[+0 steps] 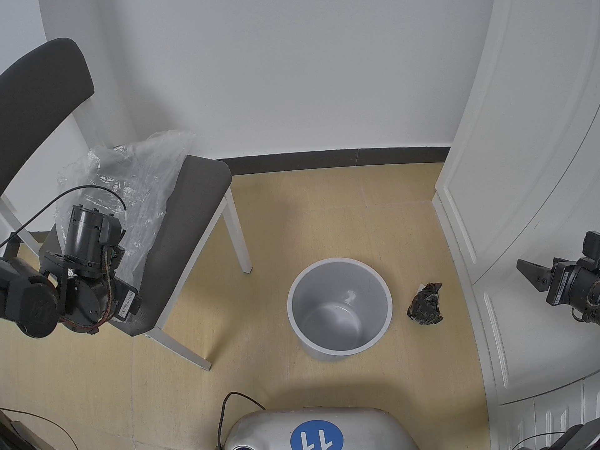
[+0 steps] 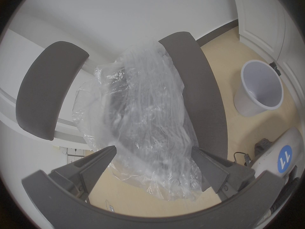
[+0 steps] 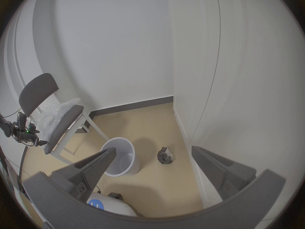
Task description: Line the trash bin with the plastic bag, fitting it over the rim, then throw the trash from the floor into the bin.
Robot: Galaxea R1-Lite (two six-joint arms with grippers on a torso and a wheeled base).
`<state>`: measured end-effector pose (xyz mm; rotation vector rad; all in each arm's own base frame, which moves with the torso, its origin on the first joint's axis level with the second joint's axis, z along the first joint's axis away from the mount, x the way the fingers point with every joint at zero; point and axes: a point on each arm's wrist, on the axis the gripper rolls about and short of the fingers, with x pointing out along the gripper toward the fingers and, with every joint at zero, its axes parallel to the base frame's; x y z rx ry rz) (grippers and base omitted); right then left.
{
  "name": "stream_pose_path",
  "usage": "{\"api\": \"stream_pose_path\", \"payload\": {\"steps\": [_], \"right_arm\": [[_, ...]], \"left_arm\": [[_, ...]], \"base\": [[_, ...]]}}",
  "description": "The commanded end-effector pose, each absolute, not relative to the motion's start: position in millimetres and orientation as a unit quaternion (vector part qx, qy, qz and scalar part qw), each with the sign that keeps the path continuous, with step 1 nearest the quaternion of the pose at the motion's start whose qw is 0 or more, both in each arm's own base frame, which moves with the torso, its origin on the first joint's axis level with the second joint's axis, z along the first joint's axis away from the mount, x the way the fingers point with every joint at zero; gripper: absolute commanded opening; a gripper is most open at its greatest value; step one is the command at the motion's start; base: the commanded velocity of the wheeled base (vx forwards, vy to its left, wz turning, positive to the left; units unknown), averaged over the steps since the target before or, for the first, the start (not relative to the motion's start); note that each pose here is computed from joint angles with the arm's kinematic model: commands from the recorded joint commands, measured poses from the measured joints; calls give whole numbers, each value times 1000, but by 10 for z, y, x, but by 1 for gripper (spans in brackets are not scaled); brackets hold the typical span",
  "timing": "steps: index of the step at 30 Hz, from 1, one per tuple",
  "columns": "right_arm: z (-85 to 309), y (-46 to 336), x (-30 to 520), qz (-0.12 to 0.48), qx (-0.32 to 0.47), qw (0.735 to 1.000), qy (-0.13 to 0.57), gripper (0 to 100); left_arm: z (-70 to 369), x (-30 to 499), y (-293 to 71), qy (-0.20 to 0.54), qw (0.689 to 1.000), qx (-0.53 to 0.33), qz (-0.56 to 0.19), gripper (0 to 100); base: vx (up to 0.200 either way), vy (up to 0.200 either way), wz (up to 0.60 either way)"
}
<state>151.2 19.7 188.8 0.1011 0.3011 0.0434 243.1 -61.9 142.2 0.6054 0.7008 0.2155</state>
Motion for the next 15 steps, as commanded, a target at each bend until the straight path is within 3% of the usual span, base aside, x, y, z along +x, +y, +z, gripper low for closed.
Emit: {"api": "stream_pose_path", "payload": {"steps": [1, 15], "right_arm": [[1891, 196, 1504, 22, 51, 987, 148, 100], [1874, 196, 1499, 22, 49, 987, 151, 100]], "left_arm": [[1405, 2436, -621, 340, 888, 293, 104, 100], [1468, 2346, -519, 334, 888, 289, 127, 100]], "base": [[0, 0, 0], [0, 0, 0]]}}
